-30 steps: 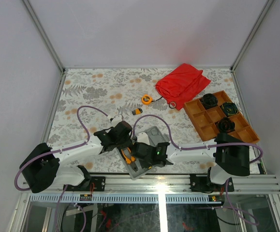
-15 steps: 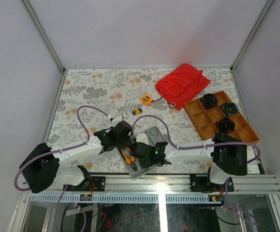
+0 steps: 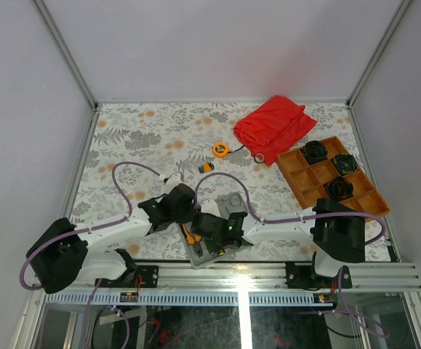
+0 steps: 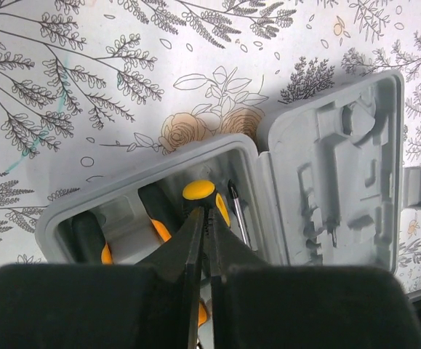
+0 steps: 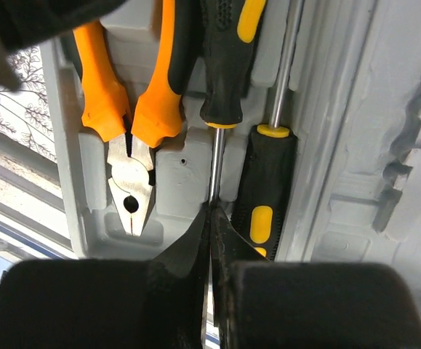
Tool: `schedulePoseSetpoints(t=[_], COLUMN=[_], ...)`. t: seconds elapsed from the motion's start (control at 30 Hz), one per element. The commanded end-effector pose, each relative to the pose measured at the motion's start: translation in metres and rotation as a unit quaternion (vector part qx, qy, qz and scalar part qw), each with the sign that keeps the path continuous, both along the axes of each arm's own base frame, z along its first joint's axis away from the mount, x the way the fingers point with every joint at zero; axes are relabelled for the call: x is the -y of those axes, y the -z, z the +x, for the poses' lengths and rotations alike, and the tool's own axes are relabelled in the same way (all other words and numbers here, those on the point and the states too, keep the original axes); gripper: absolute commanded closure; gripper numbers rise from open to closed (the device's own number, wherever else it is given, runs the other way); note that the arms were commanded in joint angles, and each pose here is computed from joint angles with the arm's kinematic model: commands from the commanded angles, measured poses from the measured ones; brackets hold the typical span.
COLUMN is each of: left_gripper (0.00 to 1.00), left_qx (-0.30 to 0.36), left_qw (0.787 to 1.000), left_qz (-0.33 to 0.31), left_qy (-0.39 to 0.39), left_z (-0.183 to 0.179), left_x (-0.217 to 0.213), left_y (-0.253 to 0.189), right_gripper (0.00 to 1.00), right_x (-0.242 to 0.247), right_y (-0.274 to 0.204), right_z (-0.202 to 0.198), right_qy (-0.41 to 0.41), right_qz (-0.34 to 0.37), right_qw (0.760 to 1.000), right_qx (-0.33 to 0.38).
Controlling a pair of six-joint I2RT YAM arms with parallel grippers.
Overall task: Sort the tools into containers
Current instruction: Adjust the screwdriver in the storage box.
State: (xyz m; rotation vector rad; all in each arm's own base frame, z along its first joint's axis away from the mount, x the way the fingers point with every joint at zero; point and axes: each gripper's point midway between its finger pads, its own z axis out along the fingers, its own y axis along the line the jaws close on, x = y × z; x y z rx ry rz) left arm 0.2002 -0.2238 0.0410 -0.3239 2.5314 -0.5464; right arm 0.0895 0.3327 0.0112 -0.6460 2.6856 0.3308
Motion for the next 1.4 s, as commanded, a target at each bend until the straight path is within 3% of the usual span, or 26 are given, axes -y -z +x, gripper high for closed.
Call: schedulePoseSetpoints(t=[0.0,0.37,0.87,1.37], left_gripper=[1.00,1.00,1.00,1.00], left_qx=[-0.057,-0.076,-0.066,-0.074], left_qw=[0.997,0.995,0.996,0.996], left_qz=[0.046,0.058,0.067,0.045], left_qy=[0.013,0.017,0.000,0.000], left_z=[-0.029,-0.038,-0.048,-0.053], left_x=[-0.021,-0.025,-0.047,-0.042], left_y=[0.042,0.062,0.049,0.050], right_gripper=[1.00,1.00,1.00,1.00], right_x=[0.067,0.130,0.104,0.120], right_y=[0.082,0.131,0.048,0.031], right_z=[-0.037,-0.055,-0.027,0.000], right_qy=[-0.003,0.024,0.009,-0.020], right_qz=[-0.139,-0.243,-0.160,-0.233], right_qw=[0.986,0.962,0.986,0.972], right_qx=[-0.089,-0.119,-0.052,-0.027])
